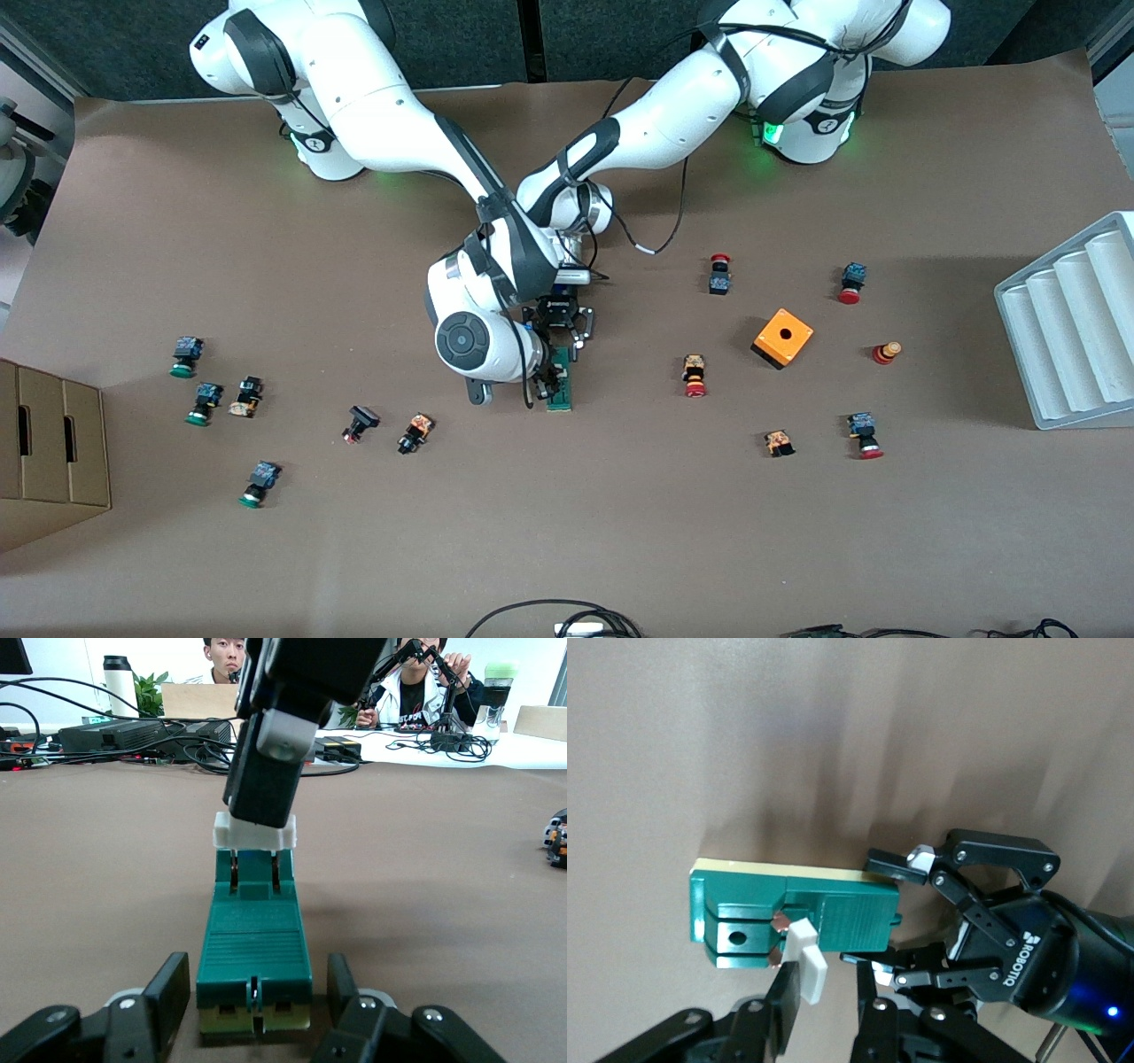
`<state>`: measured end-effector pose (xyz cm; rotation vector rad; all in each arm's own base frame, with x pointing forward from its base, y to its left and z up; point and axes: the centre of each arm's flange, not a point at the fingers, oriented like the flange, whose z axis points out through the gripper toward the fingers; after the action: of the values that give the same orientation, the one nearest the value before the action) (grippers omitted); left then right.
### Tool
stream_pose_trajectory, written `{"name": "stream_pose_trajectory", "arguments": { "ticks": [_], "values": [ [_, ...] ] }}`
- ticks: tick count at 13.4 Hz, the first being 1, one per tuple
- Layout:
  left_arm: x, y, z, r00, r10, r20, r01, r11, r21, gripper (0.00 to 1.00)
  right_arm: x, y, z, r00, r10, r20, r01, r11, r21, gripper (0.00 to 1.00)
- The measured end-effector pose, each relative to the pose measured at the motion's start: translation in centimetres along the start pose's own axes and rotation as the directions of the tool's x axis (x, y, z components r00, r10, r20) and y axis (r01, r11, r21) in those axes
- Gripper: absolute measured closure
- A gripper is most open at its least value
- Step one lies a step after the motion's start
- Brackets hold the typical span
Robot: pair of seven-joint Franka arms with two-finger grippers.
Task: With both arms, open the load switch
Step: 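Flip the white lever over with the right gripper while the left gripper holds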
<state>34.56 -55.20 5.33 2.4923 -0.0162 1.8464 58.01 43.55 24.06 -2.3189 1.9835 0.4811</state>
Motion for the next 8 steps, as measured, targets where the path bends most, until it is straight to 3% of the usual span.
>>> {"name": "stream_pose_trajectory", "arguments": {
  "ticks": [8],
  "values": [
    [0.0, 0.0, 0.0, 1.000, 0.000, 0.000, 0.000, 1.000, 0.000, 0.29, 0.4, 0.8, 1.9, 1.000, -0.012, -0.026, 0.011, 1.000, -0.006, 0.66]
  ]
}}
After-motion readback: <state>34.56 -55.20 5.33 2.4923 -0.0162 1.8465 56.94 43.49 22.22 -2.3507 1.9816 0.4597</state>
